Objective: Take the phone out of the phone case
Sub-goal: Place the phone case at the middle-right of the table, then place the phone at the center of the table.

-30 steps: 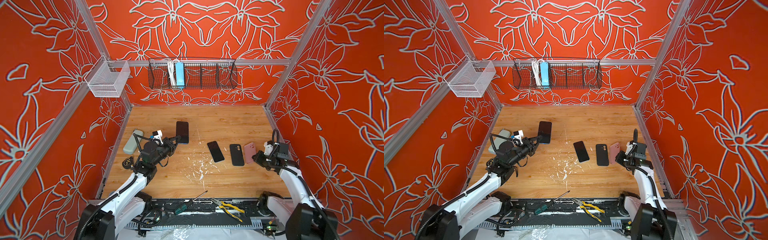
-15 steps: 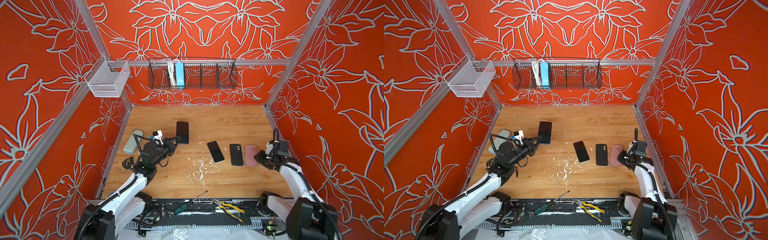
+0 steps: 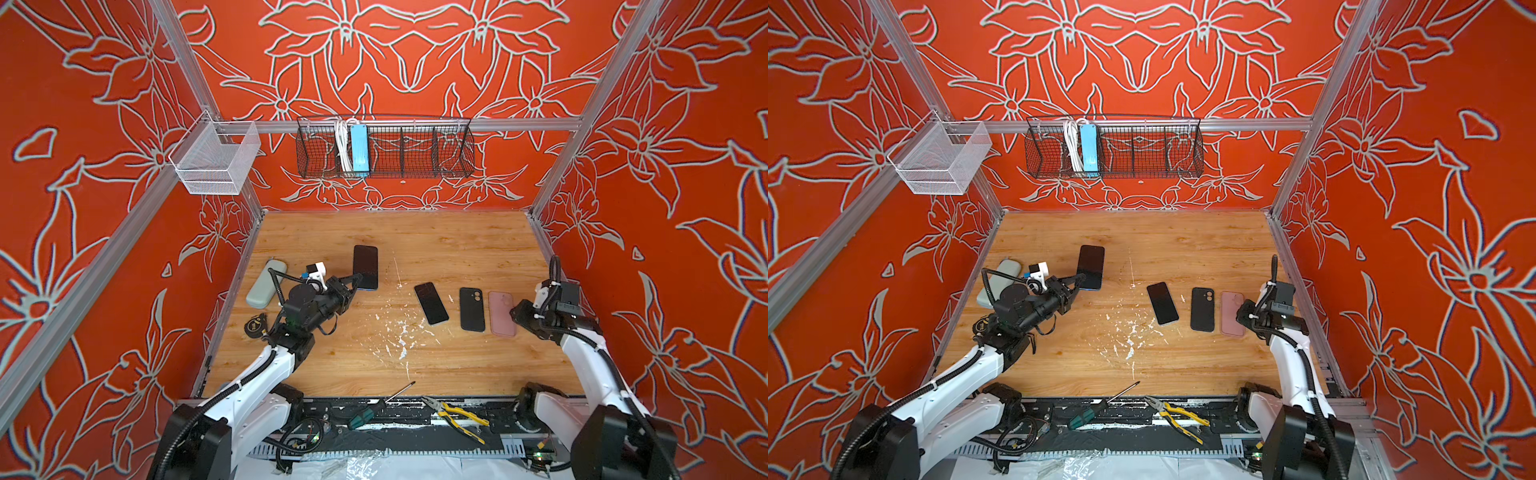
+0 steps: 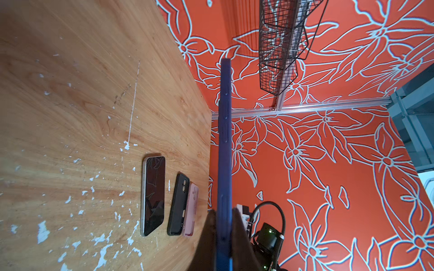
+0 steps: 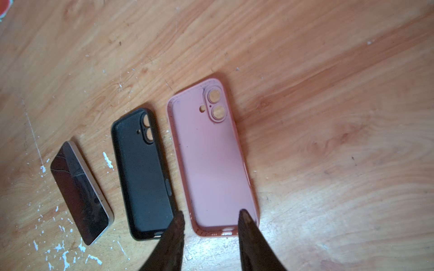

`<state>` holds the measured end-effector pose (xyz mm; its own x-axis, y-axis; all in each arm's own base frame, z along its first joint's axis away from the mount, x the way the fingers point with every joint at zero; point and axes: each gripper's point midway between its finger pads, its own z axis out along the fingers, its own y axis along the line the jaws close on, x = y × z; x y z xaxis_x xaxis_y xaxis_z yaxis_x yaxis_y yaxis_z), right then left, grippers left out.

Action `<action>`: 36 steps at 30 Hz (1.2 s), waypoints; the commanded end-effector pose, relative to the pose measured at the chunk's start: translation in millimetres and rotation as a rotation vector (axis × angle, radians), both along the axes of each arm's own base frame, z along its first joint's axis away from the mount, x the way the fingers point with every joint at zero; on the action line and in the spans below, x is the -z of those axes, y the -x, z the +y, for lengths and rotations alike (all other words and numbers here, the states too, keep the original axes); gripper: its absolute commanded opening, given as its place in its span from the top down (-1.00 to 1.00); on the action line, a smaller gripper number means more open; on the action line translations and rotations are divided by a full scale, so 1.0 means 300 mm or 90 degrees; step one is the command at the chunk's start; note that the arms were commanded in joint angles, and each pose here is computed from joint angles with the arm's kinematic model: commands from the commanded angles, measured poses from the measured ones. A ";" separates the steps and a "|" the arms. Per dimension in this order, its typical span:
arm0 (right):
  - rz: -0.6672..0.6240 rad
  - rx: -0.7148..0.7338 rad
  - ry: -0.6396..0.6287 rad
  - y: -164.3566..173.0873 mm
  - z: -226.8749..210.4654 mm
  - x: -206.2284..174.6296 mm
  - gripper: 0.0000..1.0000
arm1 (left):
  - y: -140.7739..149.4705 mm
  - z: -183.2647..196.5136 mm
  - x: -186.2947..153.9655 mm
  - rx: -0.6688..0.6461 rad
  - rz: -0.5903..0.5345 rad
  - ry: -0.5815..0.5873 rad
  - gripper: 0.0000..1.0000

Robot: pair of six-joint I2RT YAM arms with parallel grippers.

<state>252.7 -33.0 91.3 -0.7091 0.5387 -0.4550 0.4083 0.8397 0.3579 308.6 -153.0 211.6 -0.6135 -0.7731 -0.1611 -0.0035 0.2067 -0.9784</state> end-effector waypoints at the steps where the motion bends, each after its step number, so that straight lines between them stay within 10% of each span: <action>1: -0.022 0.001 -0.006 0.003 0.008 -0.029 0.18 | 0.003 -0.012 -0.024 0.021 -0.042 -0.007 1.00; 17: -0.088 -0.061 -0.050 -0.015 0.115 -0.096 -0.45 | 0.023 -0.166 0.179 0.055 0.002 -0.101 1.00; 36: -0.118 -0.070 -0.060 -0.007 0.140 -0.078 -0.53 | -0.010 -0.260 0.289 0.043 0.026 -0.143 1.00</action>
<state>253.4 5.6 114.5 -0.6807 0.5070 -0.5288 0.2521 0.8399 0.4807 298.6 -225.7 103.4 -0.7126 -0.6522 -0.2585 -0.0888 0.4493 -0.8890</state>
